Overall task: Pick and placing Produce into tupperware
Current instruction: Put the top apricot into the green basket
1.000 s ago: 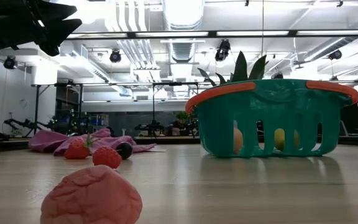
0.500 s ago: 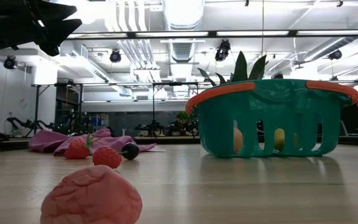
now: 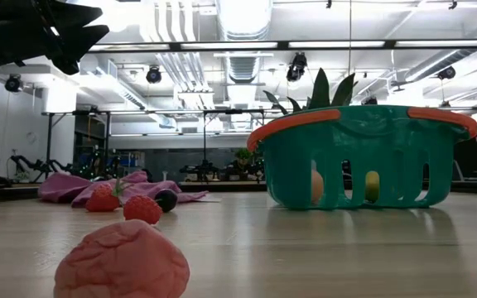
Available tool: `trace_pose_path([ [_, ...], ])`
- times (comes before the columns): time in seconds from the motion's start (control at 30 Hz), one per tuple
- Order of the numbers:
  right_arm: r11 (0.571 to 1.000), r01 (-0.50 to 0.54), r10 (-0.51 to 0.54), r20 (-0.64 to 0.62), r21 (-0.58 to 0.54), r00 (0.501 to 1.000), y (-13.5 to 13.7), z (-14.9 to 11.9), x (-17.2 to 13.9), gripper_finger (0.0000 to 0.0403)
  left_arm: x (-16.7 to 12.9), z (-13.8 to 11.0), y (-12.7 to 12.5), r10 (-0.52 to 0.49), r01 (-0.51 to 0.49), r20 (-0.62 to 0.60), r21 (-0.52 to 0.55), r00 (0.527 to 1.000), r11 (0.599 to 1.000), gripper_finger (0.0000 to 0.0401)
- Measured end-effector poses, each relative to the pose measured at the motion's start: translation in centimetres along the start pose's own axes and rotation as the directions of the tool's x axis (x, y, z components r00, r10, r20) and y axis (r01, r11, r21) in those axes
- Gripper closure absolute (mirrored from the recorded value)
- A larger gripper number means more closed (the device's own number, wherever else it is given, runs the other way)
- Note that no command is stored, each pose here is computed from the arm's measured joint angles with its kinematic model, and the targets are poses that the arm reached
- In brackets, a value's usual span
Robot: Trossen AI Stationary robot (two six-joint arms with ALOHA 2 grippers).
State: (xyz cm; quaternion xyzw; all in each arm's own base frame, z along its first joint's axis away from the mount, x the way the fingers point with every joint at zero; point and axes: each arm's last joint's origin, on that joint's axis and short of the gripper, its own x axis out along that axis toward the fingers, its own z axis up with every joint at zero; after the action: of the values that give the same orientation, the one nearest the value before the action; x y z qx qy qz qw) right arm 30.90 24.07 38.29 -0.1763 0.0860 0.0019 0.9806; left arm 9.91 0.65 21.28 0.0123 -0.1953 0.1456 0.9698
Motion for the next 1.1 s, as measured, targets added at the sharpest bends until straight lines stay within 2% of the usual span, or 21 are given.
trace_pose_path([
  [0.07, 0.985, 0.171, -0.170, -0.044, 0.012, 0.984, -0.5, -0.2, 0.0, 0.0355, 0.0, 0.0, 0.0, 0.000, 0.000, 0.000, 0.000, 1.000, 1.000, 0.0202],
  [0.1, 0.974, 0.227, -0.226, -0.064, 0.010, 0.972, -0.7, -0.4, 0.0, 0.0355, 0.0, 0.0, 0.0, 0.000, 0.000, 0.000, 0.000, 1.000, 1.000, 0.0202],
  [0.13, 0.973, 0.232, -0.232, -0.080, -0.002, 0.969, -0.7, -0.6, 0.0, 0.0355, 0.0, 0.0, 0.0, 0.000, 0.000, 0.000, 0.000, 1.000, 1.000, 0.0202],
  [0.17, 0.981, 0.195, -0.196, -0.088, -0.015, 0.977, -0.7, -0.8, 0.0, 0.0355, 0.0, 0.0, 0.0, 0.000, 0.000, 0.000, 0.000, 1.000, 1.000, 0.0202],
  [0.27, 1.000, -0.013, 0.011, -0.084, -0.024, 0.996, -0.1, -1.0, 0.1, 0.0355, 0.0, 0.0, 0.0, 0.000, 0.000, 0.000, 0.000, 1.000, 1.000, 0.0202],
  [0.3, 0.999, -0.033, 0.032, -0.081, -0.018, 0.996, -0.1, -1.0, 0.1, 0.0355, 0.0, 0.0, 0.0, 0.000, 0.000, 0.000, 0.000, 1.000, 1.000, 0.0202],
  [0.33, 1.000, -0.014, 0.014, -0.082, -0.002, 0.996, 0.0, -1.0, 0.1, 0.0355, 0.0, 0.0, 0.0, 0.000, 0.000, 0.000, 0.000, 1.000, 1.000, 0.0202],
  [0.43, 0.983, 0.185, -0.182, -0.118, 0.014, 0.976, -0.5, -1.2, 0.0, 0.0355, 0.0, 0.0, 0.0, 0.000, 0.000, 0.000, 0.000, 1.000, 1.000, 0.0202],
  [0.47, 0.982, 0.188, -0.186, -0.132, -0.001, 0.974, -0.6, -1.4, 0.0, 0.0355, 0.0, 0.0, 0.0, 0.000, 0.000, 0.000, 0.000, 1.000, 1.000, 0.0202],
  [0.57, 1.000, 0.007, -0.009, -0.131, -0.016, 0.991, -0.2, -1.6, 0.1, 0.0355, 0.0, 0.0, 0.0, 0.000, 0.000, 0.000, 0.000, 1.000, 1.000, 0.0202],
  [0.6, 1.000, -0.007, 0.006, -0.125, -0.007, 0.992, -0.1, -1.5, 0.2, 0.0355, 0.0, 0.0, 0.0, 0.000, 0.000, 0.000, 0.000, 1.000, 1.000, 0.0202],
  [0.7, 0.995, 0.089, -0.083, -0.140, 0.035, 0.987, -0.2, -1.6, 0.0, 0.0355, 0.0, 0.0, 0.0, 0.000, 0.000, 0.000, 0.000, 1.000, 1.000, 0.0202],
  [0.8, 1.000, -0.020, 0.021, -0.143, 0.009, 0.989, -0.2, -1.7, 0.2, 0.0355, 0.0, 0.0, 0.0, 0.000, 0.000, 0.000, 0.000, 1.000, 1.000, 0.0202],
  [0.83, 1.000, -0.015, 0.016, -0.140, 0.010, 0.990, -0.2, -1.7, 0.2, 0.0355, 0.0, 0.0, 0.0, 0.000, 0.000, -0.001, 0.000, 1.000, 1.000, 0.0202],
  [0.9, 0.998, 0.061, -0.056, -0.145, 0.026, 0.988, -0.3, -1.7, 0.1, 0.0355, 0.0, 0.0, 0.0, 0.000, 0.000, 0.000, 0.000, 1.000, 1.000, 0.0202],
  [1.03, 0.997, 0.069, -0.066, -0.160, 0.017, 0.985, -0.7, -1.7, -0.3, 0.0355, 0.0, 0.0, 0.0, 0.000, 0.000, 0.000, 0.000, 1.000, 1.000, 0.0202],
  [1.1, 0.990, 0.142, -0.139, -0.169, 0.007, 0.976, -1.0, -1.7, -0.3, 0.0355, 0.0, 0.0, 0.0, 0.000, 0.000, 0.000, 0.000, 1.000, 1.000, 0.0202],
])
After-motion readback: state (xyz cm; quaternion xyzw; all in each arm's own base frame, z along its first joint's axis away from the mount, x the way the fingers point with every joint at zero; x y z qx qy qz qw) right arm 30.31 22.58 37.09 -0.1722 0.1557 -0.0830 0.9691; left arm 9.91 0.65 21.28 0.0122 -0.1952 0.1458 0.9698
